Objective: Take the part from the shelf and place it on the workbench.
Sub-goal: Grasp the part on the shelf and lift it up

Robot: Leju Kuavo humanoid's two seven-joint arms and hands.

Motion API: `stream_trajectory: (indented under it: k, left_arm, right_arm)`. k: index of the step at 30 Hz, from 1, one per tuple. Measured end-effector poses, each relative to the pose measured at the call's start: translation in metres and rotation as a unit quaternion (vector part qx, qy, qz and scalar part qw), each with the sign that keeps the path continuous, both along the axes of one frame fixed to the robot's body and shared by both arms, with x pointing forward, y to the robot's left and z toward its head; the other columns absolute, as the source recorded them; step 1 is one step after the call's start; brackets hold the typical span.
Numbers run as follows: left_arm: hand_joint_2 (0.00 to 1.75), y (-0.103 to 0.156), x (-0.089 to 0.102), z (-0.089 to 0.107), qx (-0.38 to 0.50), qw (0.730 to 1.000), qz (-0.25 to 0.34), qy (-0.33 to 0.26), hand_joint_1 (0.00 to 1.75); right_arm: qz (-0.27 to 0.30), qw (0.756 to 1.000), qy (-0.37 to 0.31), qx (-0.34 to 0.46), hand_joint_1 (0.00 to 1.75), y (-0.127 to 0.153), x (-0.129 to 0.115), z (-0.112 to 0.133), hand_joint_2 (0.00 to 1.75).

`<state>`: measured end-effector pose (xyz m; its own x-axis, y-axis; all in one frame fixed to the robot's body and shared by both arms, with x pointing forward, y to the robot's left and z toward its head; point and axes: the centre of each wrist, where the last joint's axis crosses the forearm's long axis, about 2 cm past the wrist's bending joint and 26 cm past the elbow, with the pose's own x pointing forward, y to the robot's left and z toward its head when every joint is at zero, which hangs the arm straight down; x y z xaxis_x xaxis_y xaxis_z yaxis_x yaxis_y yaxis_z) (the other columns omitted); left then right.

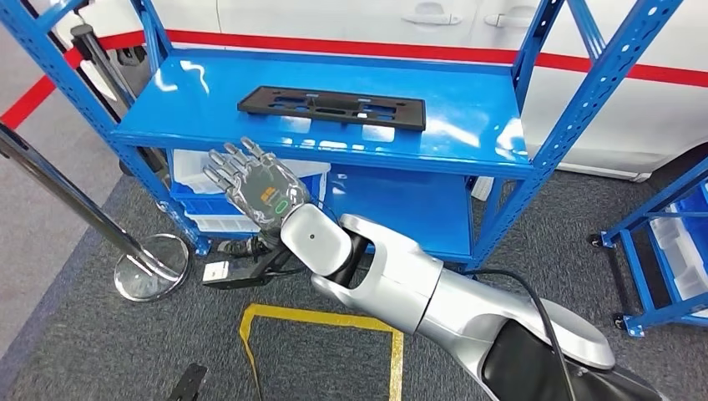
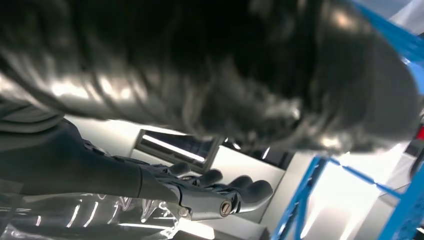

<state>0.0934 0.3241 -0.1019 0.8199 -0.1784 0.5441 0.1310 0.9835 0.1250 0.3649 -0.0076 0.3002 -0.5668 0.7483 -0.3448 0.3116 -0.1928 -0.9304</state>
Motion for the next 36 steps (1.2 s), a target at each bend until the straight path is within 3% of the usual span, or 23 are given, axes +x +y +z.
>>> stream_trajectory:
  k: [17, 21, 36]
  left_arm:
    - [0.00, -0.002, -0.004, -0.001, -0.001, 1.000, 0.006, 0.006, 0.00]
    - [0.00, -0.003, -0.002, -0.001, -0.002, 1.000, 0.005, 0.005, 0.00]
    - [0.00, -0.002, -0.006, -0.001, 0.007, 1.000, 0.011, 0.012, 0.00]
  right_arm:
    - [-0.011, 0.999, 0.045, -0.028, 0.00, 0.006, 0.004, -0.015, 0.00]
    - [-0.013, 0.999, 0.041, -0.028, 0.00, 0.008, 0.005, -0.013, 1.75]
    - [-0.091, 0.992, 0.028, -0.077, 0.00, -0.001, 0.014, -0.020, 1.75]
